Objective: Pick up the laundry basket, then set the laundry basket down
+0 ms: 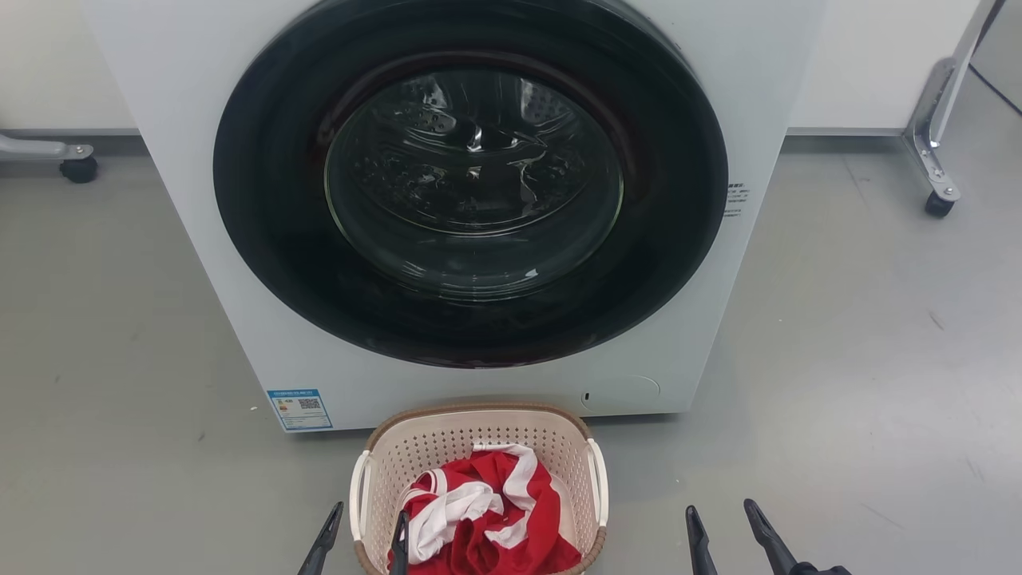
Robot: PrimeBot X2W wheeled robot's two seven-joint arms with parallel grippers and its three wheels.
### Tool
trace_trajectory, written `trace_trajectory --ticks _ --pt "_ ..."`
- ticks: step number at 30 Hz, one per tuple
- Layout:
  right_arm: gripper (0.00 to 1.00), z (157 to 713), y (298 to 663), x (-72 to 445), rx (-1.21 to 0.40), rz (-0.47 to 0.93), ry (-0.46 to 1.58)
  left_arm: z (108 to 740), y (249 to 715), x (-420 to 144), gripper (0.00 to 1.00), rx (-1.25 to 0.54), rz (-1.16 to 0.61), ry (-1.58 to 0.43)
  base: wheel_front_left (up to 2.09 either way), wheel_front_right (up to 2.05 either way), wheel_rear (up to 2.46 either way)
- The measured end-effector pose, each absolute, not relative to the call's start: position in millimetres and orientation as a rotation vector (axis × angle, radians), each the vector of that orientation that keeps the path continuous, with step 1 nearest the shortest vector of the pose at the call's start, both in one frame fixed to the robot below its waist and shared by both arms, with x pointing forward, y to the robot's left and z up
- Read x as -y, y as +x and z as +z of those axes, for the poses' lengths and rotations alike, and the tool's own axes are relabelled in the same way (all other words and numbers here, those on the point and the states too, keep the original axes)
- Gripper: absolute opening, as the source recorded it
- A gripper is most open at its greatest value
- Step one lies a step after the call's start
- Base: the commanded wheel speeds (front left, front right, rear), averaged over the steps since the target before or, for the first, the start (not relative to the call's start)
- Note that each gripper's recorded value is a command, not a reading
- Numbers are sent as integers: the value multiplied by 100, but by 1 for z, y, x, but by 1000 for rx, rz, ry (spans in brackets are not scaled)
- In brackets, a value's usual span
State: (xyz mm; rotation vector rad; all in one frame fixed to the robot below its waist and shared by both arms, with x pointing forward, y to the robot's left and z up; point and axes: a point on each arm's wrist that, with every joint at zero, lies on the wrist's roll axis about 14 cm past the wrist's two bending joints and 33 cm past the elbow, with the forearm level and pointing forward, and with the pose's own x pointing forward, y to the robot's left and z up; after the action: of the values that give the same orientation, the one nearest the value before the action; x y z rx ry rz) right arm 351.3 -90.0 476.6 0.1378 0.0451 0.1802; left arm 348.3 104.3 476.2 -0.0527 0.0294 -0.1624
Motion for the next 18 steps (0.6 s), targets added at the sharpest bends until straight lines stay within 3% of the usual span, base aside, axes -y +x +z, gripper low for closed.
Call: trace_trajectory --ticks 18 --pt "100 474 347 94 -51 166 142 473 343 -107 100 -42 -147 -68 0 0 0"
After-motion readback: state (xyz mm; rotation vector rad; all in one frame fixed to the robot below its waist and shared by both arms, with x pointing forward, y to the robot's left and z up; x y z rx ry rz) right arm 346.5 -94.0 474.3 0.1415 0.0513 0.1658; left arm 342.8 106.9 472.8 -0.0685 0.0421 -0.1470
